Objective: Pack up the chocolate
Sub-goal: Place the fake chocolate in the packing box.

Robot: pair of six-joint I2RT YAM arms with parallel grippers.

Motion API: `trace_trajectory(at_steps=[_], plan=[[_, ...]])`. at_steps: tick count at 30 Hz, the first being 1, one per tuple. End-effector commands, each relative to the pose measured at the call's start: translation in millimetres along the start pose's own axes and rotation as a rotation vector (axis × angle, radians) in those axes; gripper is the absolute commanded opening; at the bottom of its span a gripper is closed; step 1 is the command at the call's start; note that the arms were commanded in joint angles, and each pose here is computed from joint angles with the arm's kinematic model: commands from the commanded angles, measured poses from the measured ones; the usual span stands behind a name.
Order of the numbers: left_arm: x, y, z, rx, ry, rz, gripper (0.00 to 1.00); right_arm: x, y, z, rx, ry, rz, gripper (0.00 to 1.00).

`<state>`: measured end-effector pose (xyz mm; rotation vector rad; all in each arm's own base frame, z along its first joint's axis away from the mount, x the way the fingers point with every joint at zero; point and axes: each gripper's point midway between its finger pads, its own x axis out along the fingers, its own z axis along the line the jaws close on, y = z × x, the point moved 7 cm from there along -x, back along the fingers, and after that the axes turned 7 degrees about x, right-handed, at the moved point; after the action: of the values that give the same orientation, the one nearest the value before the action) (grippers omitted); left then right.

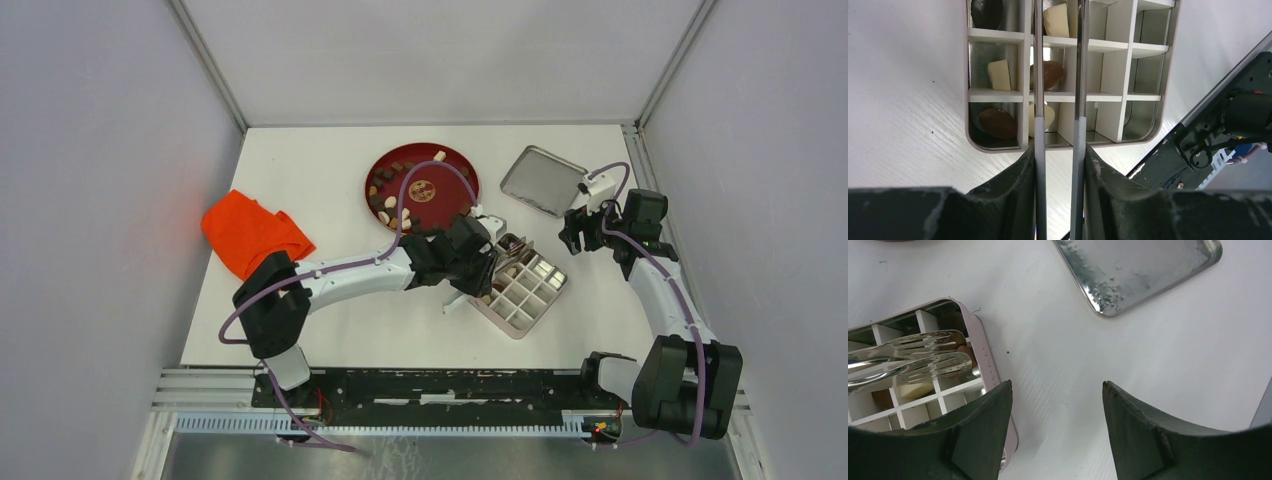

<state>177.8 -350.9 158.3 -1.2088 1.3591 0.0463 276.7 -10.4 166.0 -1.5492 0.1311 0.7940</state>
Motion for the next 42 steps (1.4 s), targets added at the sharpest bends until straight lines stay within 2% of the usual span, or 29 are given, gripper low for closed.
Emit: trace_trajectory(at_steps=[1, 17, 22, 33, 37, 42], plan=[[-4, -19, -9, 0.041, 0.028, -0.057, 0.36, -1, -7, -1, -0.016, -0.007, -0.033, 0.72], [-6, -20, -11, 0.037, 0.043, -0.049, 0.42, -1, -7, 0, -0.020, -0.011, -0.032, 0.72], [-9, -21, -11, 0.036, 0.044, -0.055, 0.41, -1, -7, 0, -0.020, -0.012, -0.033, 0.72], [-53, -44, -15, 0.000, 0.080, -0.175, 0.36, 0, -7, 0, -0.021, -0.022, -0.031, 0.72], [-73, -49, 5, -0.035, 0.051, -0.212, 0.36, 0, -6, 3, -0.025, -0.051, -0.027, 0.72], [-100, -43, 67, -0.103, -0.077, -0.197, 0.37, 0, -6, 10, -0.043, -0.122, -0.028, 0.72]])
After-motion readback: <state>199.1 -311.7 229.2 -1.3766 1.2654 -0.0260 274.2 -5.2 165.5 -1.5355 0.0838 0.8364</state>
